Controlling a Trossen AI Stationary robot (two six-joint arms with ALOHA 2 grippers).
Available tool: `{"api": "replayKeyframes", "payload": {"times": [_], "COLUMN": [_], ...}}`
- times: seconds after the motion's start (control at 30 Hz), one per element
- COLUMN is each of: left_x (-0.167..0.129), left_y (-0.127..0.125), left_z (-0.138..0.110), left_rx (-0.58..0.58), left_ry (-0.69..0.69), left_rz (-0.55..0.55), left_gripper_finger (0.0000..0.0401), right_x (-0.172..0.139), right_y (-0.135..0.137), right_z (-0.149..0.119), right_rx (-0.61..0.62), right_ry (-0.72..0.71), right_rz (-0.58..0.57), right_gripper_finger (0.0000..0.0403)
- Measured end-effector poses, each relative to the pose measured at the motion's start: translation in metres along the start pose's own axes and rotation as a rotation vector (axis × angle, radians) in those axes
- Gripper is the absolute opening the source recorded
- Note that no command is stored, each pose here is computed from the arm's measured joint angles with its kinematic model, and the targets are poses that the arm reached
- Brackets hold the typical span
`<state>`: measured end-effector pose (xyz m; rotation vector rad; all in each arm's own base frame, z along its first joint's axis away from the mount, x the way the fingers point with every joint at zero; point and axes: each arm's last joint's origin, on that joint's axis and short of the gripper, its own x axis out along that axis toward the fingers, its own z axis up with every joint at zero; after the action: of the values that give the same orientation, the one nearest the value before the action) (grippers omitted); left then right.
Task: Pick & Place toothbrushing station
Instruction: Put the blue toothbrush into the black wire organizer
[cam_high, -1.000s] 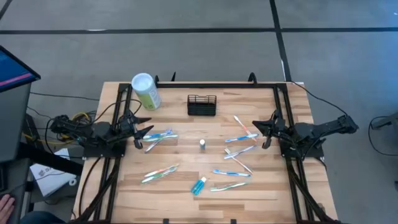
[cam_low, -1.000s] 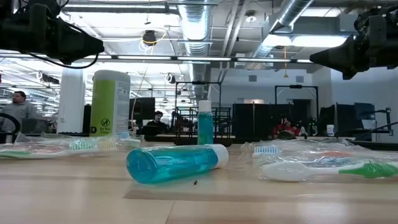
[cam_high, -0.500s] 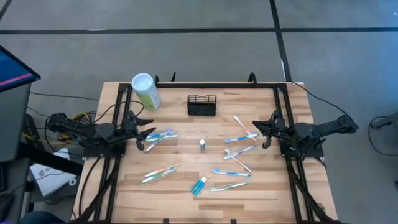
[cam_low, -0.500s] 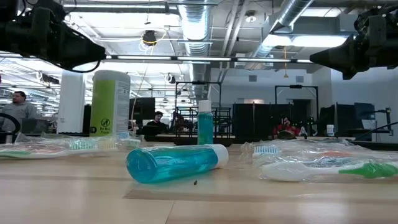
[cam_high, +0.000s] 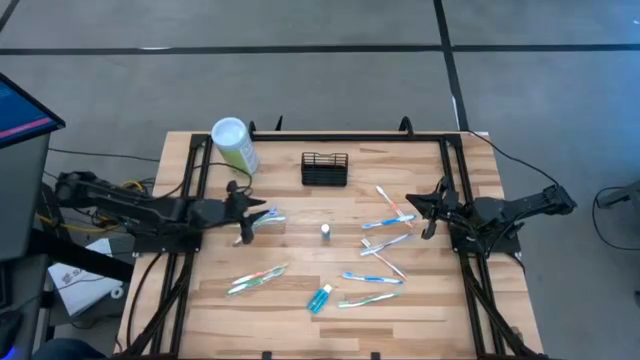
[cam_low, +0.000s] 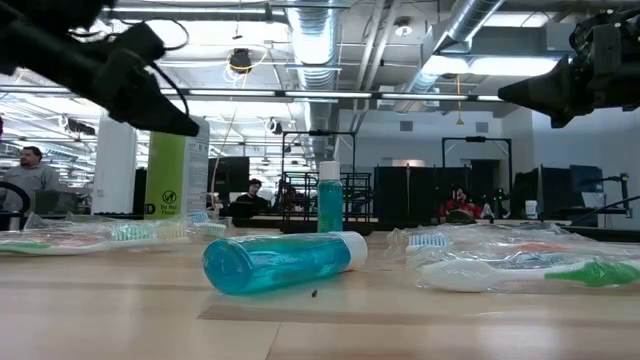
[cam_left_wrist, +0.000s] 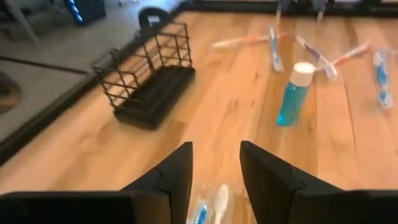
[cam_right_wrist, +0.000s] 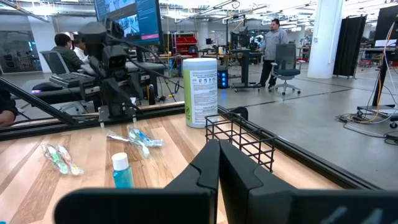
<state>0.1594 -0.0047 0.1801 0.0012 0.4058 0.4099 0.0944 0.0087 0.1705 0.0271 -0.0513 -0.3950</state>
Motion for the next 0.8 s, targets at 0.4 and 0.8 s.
{"api": "replayKeyframes", "payload": {"times": [0.4, 0.8], "left_x": [0.022, 0.021], "left_y": [0.018, 0.029], "left_z": [0.003, -0.005], "left_rx": [-0.089, -0.1], "left_ry": [0.332, 0.434], "left_rz": [-0.065, -0.047], "left_gripper_finger": [0.0128, 0.0185], "right_x": [0.0, 0.0], "right_y": [0.0, 0.0], "right_z": [0.0, 0.0], "right_rx": [-0.001, 0.001], "right_ry": [0.001, 0.0], "right_rz": [0.0, 0.0], "right_gripper_finger": [0.0001, 0.0001]}}
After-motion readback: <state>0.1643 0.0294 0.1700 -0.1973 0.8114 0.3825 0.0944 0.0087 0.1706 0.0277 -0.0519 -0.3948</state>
